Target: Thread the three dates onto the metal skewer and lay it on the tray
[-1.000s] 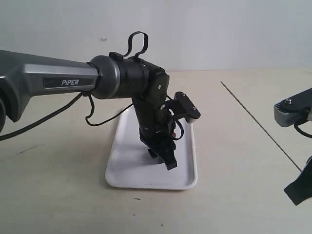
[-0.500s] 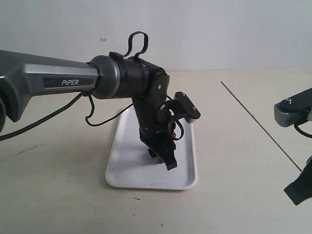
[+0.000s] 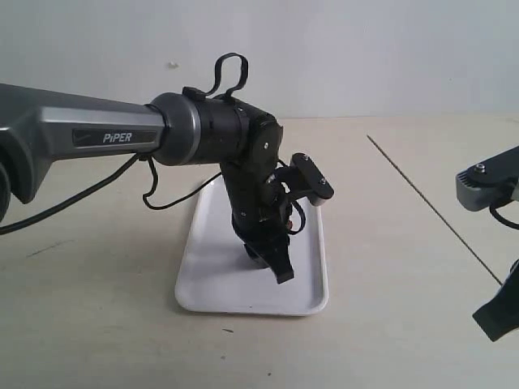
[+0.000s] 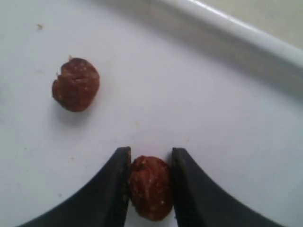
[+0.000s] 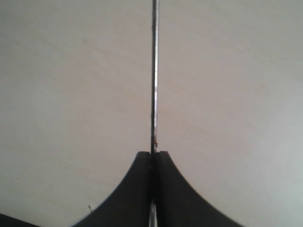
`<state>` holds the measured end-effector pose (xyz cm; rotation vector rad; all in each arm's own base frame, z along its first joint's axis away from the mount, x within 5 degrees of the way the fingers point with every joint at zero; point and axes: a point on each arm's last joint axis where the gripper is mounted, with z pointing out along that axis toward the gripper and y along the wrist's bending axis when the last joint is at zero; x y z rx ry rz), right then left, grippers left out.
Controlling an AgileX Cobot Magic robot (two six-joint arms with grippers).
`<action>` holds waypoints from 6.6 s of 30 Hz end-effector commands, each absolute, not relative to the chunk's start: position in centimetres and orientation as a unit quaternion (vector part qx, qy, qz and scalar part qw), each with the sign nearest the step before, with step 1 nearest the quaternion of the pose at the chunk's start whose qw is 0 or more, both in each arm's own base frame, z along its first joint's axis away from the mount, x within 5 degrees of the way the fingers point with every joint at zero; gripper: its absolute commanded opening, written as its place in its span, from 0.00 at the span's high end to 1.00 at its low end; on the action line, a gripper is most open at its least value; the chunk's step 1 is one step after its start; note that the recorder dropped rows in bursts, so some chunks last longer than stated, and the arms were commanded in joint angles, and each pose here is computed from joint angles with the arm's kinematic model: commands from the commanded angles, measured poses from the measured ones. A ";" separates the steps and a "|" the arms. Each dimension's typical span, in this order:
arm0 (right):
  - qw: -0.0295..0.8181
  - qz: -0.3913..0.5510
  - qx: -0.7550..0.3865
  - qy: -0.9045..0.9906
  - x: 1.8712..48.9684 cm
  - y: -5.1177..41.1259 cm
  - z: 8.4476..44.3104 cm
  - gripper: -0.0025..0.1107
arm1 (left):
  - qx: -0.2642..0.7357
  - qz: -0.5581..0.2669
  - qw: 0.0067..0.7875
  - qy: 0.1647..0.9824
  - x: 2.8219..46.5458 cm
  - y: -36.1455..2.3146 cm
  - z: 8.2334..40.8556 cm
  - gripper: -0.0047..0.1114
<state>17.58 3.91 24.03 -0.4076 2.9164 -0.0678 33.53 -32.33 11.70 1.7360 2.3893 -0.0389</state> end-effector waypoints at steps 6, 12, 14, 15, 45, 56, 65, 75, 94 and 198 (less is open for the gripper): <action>0.092 -0.015 -0.136 0.986 17.4 4.0 23.9 0.98 | 0.628 0.064 0.154 0.760 34.9 -31.8 13.5 0.70; 0.055 0.005 -0.149 0.987 17.4 4.4 23.2 0.98 | 0.647 0.072 0.187 0.736 35.1 -31.9 15.6 0.70; 0.045 0.008 -0.152 0.987 17.6 4.5 22.9 0.98 | 0.658 0.074 0.196 0.723 35.1 -31.9 16.3 0.70; 0.044 0.008 -0.152 0.987 17.6 4.5 22.9 0.98 | 0.668 0.076 0.198 0.713 35.1 -31.9 16.5 0.70; -0.054 0.133 -0.222 0.965 16.3 6.6 22.3 0.98 | 0.867 -0.023 0.140 0.478 32.6 -30.1 21.2 0.70; -0.056 0.157 -0.230 0.959 16.4 7.1 22.2 0.98 | 0.925 -0.050 0.146 0.348 31.8 -30.5 21.2 0.70; -0.055 0.166 -0.232 0.957 16.4 7.2 22.2 0.98 | 0.934 -0.068 0.162 0.310 31.5 -30.8 21.4 0.70; -0.054 0.153 -0.239 0.957 16.4 7.0 22.2 0.98 | 0.941 -0.063 0.166 0.287 31.5 -30.5 21.8 0.70; -0.036 0.159 -0.230 0.959 14.6 6.7 22.6 0.98 | 0.931 -0.139 0.208 0.265 31.2 -29.2 24.2 0.70; -0.024 0.168 -0.236 0.957 14.7 6.9 23.1 0.98 | 0.924 -0.132 0.230 0.276 31.7 -29.3 24.4 0.70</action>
